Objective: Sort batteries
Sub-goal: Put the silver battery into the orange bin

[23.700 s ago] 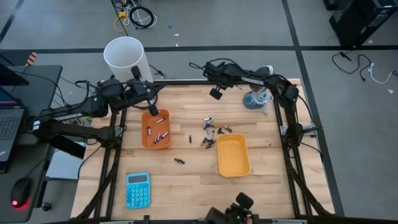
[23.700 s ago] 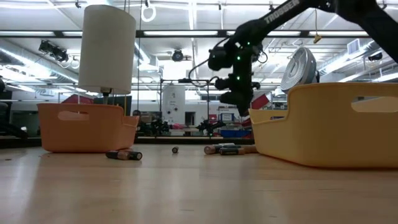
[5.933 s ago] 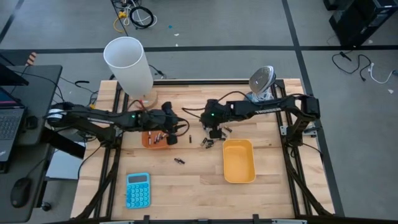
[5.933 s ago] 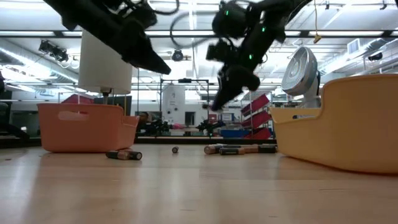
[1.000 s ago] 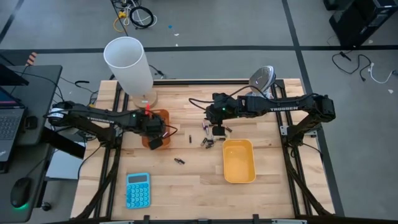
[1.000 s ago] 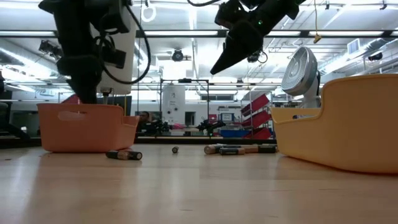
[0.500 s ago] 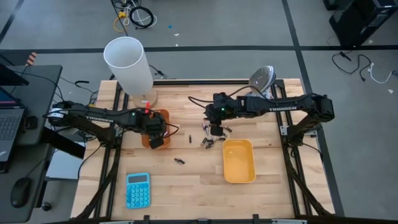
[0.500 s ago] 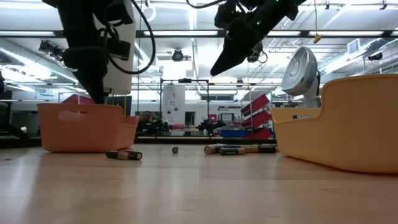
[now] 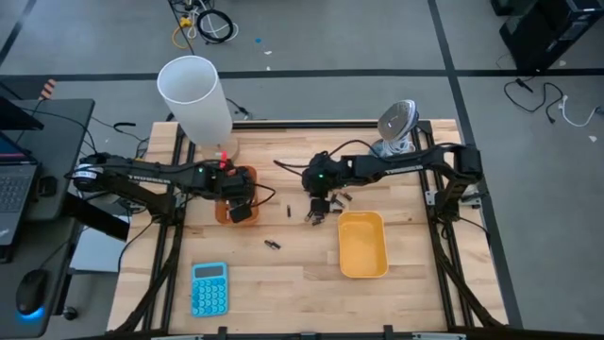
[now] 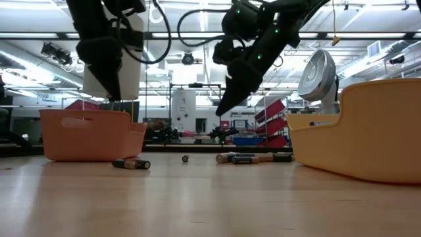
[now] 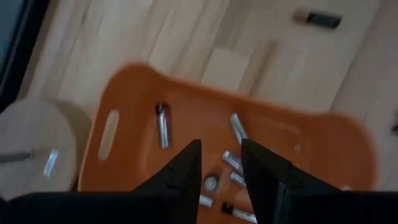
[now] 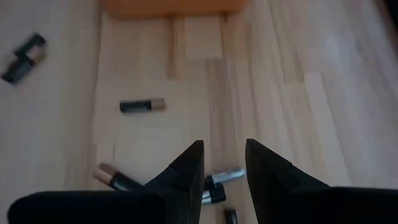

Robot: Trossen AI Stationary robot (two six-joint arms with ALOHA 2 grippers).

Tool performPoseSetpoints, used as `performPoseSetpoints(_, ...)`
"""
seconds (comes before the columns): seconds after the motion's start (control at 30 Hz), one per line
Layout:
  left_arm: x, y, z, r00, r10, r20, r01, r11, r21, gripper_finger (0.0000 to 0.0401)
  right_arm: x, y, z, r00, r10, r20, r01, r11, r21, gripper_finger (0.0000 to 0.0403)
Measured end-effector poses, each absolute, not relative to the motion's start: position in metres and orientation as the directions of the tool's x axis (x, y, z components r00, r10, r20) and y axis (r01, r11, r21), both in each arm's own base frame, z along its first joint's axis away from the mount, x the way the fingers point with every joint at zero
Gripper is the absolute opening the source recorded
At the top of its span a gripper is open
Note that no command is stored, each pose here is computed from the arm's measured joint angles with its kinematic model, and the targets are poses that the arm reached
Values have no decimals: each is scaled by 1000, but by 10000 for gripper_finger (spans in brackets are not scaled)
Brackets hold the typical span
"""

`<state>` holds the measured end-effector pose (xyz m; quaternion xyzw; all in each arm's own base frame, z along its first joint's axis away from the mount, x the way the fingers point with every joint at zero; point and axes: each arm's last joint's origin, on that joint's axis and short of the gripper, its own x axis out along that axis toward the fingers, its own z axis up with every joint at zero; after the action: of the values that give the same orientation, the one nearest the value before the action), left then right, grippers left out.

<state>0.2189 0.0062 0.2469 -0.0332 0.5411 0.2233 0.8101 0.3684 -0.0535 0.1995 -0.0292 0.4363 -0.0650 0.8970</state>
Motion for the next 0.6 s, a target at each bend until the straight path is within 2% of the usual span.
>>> performPoseSetpoints(0.27,232,6,254,439,336,-833,-326,924,202,115,367,-53,190,562,-137,-816,124,989,-81,103)
performPoseSetpoints(0.6,234,8,256,456,382,-804,-334,911,243,115,360,-48,185,483,-122,-867,194,980,-30,103)
